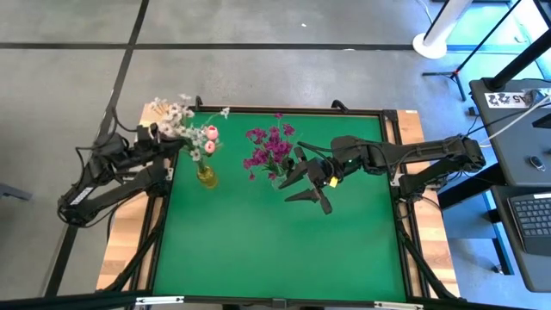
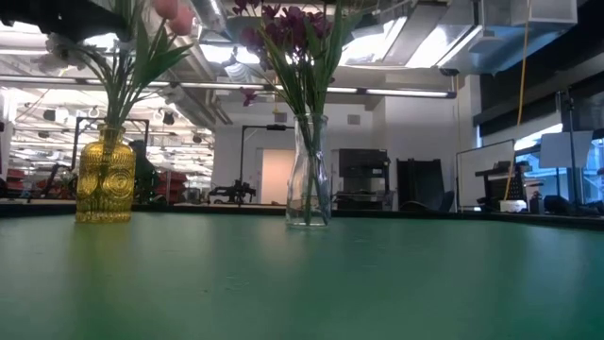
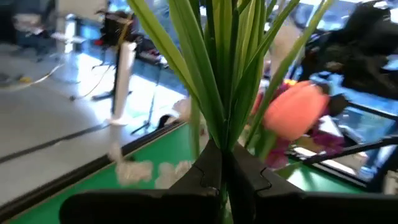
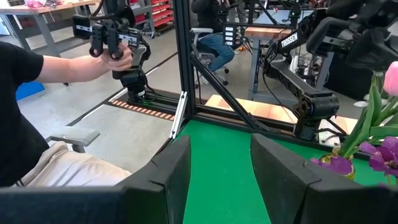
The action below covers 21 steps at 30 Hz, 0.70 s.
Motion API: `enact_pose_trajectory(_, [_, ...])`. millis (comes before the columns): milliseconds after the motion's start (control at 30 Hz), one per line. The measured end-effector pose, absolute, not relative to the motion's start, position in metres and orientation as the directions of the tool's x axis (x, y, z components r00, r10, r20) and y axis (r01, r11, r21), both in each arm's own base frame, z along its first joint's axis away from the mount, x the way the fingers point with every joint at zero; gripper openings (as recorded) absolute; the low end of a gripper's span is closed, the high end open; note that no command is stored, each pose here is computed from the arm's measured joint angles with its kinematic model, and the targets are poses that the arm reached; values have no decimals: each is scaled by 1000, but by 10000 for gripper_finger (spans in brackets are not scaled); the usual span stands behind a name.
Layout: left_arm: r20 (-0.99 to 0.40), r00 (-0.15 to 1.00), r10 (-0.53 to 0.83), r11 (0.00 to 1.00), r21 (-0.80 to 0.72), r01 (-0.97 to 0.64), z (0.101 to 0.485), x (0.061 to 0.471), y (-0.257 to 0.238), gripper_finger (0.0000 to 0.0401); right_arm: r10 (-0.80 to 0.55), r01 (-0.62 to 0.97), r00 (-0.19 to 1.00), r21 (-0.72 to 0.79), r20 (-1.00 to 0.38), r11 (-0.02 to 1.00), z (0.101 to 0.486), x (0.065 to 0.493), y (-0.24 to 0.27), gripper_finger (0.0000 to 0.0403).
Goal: Sort flowers into vase by color
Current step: Put the white flowers into the yellow vase
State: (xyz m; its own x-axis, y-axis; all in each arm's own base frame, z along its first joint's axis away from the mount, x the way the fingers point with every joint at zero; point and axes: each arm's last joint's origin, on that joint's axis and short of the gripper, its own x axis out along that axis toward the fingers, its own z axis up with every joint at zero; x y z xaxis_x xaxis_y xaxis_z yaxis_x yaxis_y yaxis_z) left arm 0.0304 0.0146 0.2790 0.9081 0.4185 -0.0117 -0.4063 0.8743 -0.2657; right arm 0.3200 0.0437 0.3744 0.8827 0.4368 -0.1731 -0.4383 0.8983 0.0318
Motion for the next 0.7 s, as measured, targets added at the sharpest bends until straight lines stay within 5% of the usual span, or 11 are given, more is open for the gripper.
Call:
enact_pose_trajectory(367, [-57, 787, 614, 733, -327, -596, 275, 27, 21, 2, 438, -444, 881, 9, -178, 896, 374, 320, 44, 166])
enact_pose_trajectory(700, [-75, 853, 517, 793, -332, -510, 275, 32, 19, 2, 438, -445, 877, 11, -196, 895, 372, 320, 44, 166])
